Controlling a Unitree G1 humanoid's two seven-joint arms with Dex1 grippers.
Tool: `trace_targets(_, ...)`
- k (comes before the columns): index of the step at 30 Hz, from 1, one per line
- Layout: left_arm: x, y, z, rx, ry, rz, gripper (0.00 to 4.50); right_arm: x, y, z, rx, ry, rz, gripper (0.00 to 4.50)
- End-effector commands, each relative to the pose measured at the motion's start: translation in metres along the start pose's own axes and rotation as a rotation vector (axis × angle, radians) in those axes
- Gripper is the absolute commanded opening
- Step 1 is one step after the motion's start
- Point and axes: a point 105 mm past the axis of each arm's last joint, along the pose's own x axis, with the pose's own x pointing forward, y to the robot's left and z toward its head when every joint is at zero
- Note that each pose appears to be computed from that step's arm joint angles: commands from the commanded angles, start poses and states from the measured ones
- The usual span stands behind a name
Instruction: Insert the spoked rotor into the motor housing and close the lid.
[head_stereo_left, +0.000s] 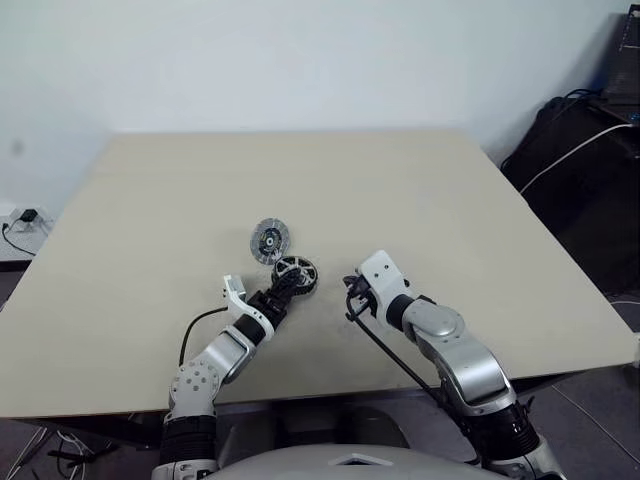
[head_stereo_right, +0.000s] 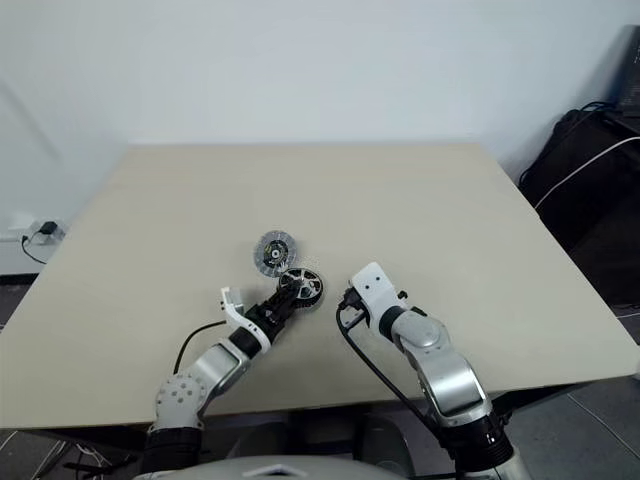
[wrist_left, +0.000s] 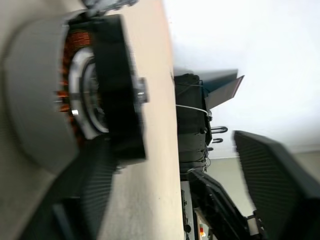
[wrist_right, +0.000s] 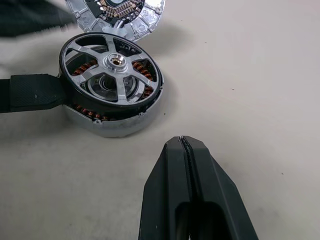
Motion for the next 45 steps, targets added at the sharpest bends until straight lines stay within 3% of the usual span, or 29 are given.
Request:
trace_targets(1,-0.005,-0.004,0.012,0.014,-0.075,0.002,4.33,-0.003,-0.004,0.018,-0.021,-0.06,-0.014,0.0)
trace_targets(17,-0.022,-0.008,0.028,0.099,-0.125,0.06,4.33,0.002,0.002,0.02,-0.021,-0.065,0.018,0.0)
trace_targets(22,-0.019,-0.006,0.024,0.339,-0.056,0.119,4.33,0.004,0.003,0.021,-0.019,-0.068,0.023,0.0)
trace_targets(29,-0.014,-0.005,0.019,0.432,-0.063,0.107,4.33,0.004,0.003,0.02,-0.016,-0.067,0.023,0.0)
trace_targets(33,-0.013,-0.01,0.015,0.312,-0.082,0.042,4.33,0.004,0.003,0.02,-0.015,-0.066,0.021,0.0)
trace_targets(40,-0.013,-0.033,0.008,-0.073,-0.089,-0.139,4.33,0.004,0.003,0.02,-0.019,-0.065,0.024,0.0)
trace_targets(45,-0.015,-0.03,0.003,-0.159,-0.072,-0.132,4.33,0.004,0.004,0.02,-0.022,-0.066,0.028,0.0)
